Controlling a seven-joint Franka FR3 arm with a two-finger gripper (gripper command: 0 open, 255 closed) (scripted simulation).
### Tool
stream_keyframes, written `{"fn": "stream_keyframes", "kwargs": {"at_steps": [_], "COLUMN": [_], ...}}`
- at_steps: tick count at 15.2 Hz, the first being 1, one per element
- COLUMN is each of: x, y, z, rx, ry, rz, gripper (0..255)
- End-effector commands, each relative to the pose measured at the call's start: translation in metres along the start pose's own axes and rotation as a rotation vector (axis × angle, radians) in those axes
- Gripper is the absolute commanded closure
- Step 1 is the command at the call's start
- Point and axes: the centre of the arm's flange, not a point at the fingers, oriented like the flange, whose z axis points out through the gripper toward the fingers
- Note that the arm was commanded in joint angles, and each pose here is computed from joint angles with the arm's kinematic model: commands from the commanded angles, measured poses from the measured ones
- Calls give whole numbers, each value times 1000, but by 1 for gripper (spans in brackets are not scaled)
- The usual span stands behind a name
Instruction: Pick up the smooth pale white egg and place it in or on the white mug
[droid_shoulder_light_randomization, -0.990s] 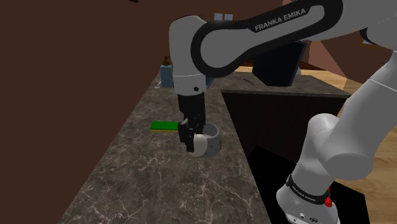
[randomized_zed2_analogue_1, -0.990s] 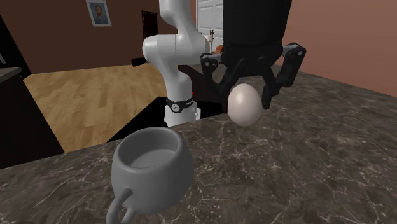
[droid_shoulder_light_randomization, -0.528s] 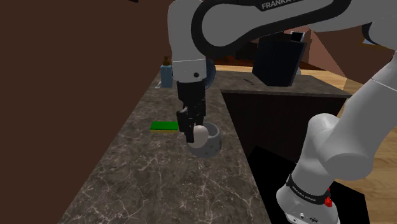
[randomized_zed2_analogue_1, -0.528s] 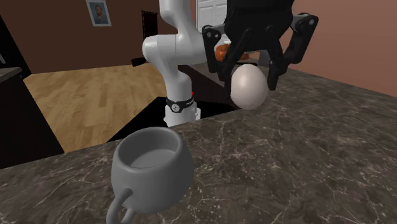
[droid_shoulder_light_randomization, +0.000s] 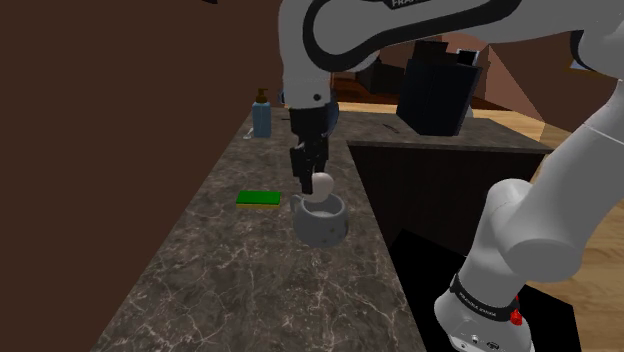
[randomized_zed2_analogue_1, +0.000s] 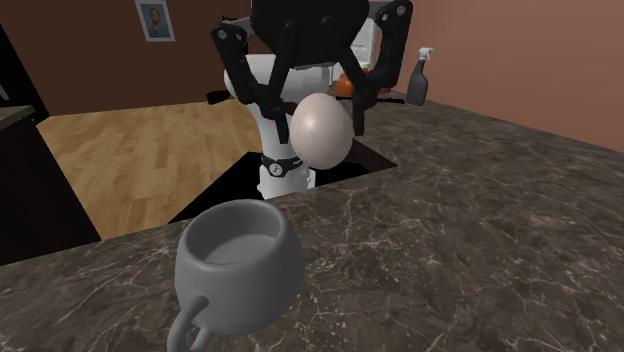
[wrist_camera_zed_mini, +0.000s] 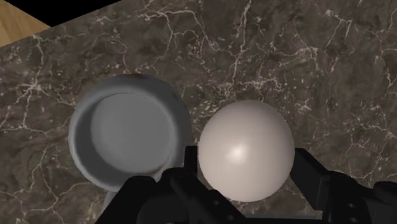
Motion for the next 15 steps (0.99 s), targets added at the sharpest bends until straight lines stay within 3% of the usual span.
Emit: {"fn": "stream_keyframes", "kwargs": {"at_steps": [1, 7, 15], "x": [8, 28, 36], "y": [25, 104, 108], "z": [-4, -21, 21], "rx": [0, 0, 0], "ry": [0, 0, 0], "rz": [-2, -2, -2], "gripper": [255, 255, 255]}}
